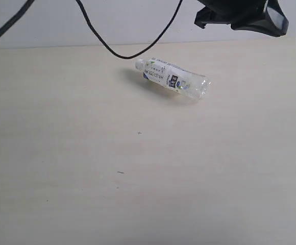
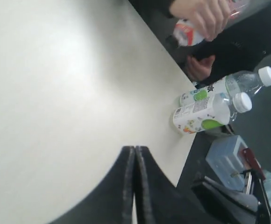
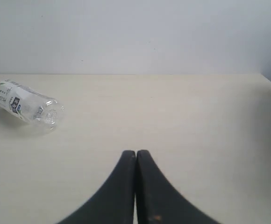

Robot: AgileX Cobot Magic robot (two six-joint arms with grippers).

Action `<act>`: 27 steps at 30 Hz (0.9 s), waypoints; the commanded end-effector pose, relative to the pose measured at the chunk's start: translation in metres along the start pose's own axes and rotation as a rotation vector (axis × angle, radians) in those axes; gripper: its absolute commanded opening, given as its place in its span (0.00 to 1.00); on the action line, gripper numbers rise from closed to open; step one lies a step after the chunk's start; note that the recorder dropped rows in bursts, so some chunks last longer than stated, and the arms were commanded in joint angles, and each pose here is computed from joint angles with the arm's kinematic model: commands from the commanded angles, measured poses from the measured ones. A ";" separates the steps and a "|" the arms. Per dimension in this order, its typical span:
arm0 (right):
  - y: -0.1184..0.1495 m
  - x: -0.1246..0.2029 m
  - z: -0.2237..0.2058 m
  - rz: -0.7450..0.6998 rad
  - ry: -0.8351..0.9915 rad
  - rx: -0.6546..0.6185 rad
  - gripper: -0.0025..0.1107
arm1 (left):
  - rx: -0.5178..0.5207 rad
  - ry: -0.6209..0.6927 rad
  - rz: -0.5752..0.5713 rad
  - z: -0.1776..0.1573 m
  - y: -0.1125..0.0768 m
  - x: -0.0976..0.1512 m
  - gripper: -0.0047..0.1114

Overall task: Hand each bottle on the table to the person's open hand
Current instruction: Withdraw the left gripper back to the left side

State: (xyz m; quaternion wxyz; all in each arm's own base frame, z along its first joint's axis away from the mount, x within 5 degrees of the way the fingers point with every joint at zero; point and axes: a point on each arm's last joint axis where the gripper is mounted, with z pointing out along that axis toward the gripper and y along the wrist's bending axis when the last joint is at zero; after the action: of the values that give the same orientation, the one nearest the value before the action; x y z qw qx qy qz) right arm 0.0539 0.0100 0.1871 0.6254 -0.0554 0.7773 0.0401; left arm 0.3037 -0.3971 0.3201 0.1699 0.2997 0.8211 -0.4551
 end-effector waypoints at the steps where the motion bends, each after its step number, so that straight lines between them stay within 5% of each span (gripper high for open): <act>1: 0.000 0.001 0.000 -0.007 -0.003 0.008 0.02 | -0.060 0.027 0.095 -0.022 -0.010 -0.001 0.04; 9: 0.000 0.001 0.000 -0.007 -0.003 0.008 0.02 | -0.344 0.068 0.120 -0.056 -0.006 0.004 0.04; 16: 0.000 0.001 0.000 -0.007 -0.003 0.008 0.02 | -0.453 -0.029 0.149 -0.082 0.005 0.026 0.04; 27: 0.000 0.001 0.000 -0.007 -0.003 0.008 0.02 | -0.588 -0.363 0.083 -0.133 0.071 0.110 0.04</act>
State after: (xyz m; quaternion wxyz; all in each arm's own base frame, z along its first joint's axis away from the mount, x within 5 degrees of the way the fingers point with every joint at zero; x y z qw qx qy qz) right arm 0.0539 0.0100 0.1871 0.6254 -0.0554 0.7773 0.0401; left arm 0.2671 -0.2303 0.2865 0.3676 0.2098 0.8759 -0.2315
